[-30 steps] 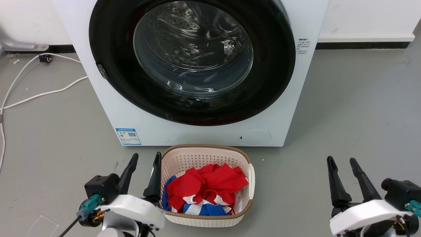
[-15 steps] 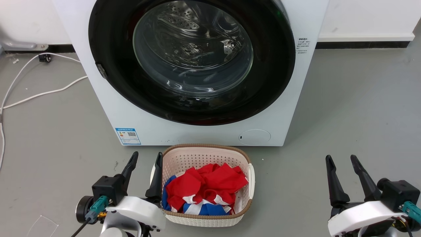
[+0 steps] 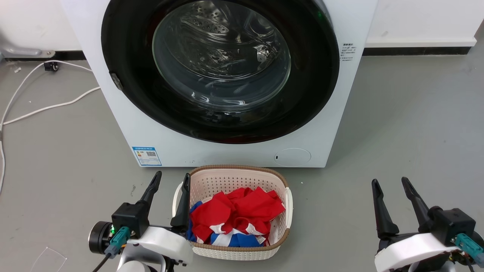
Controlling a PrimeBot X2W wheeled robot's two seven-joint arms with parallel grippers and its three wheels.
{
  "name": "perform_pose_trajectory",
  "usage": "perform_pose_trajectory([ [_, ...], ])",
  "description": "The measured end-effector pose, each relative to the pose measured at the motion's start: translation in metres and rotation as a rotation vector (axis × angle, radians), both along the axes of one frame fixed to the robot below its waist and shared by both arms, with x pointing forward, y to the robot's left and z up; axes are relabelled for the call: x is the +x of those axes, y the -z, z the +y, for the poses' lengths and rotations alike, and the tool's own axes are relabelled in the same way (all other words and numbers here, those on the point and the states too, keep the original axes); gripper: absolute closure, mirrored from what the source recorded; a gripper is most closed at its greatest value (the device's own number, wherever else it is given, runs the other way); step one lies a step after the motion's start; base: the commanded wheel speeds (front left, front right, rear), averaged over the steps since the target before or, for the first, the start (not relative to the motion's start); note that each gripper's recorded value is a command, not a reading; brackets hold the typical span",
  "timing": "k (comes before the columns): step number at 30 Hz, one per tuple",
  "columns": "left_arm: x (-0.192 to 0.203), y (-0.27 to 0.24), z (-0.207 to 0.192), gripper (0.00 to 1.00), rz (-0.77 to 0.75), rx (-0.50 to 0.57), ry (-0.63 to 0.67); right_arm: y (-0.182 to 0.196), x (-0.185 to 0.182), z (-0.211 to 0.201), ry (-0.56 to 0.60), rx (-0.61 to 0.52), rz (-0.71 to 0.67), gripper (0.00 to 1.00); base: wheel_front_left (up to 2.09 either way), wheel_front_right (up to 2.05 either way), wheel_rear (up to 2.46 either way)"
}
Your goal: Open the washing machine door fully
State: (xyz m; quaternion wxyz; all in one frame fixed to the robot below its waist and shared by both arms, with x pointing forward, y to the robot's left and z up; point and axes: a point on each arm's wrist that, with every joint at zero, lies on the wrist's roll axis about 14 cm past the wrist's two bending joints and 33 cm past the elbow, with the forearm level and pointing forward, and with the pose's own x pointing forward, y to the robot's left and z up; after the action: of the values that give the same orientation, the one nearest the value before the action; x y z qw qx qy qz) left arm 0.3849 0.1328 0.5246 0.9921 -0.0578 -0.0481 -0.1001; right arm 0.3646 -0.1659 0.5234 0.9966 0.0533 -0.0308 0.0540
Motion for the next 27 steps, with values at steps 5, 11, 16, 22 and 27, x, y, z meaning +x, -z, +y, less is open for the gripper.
perform_pose_trajectory([
  [5,0.0001,0.0009,0.0004,0.0,-0.007,0.027,-0.003,0.0001,-0.0013,0.0009,-0.003,-0.028,-0.008,0.0,0.0,0.0,0.0],
  [11,-0.0003,0.0013,0.0006,0.0,-0.02,0.065,-0.003,0.0004,-0.0026,0.0011,-0.003,-0.06,-0.014,0.0,0.0,0.0,0.0],
  [16,-0.0007,0.002,-0.0003,0.0,-0.027,0.093,-0.001,-0.0006,-0.0033,0.0015,-0.005,-0.074,-0.024,0.0,0.0,0.0,0.0],
  [22,-0.0012,0.0008,-0.0019,0.0,-0.039,0.114,0.001,-0.0009,-0.0038,0.0012,-0.004,-0.073,-0.031,0.0,0.0,0.0,0.0],
  [27,-0.0012,0.002,-0.001,0.0,-0.034,0.099,-0.003,0.0013,-0.004,-0.0001,0.001,-0.052,-0.023,0.0,0.0,0.0,0.0],
])
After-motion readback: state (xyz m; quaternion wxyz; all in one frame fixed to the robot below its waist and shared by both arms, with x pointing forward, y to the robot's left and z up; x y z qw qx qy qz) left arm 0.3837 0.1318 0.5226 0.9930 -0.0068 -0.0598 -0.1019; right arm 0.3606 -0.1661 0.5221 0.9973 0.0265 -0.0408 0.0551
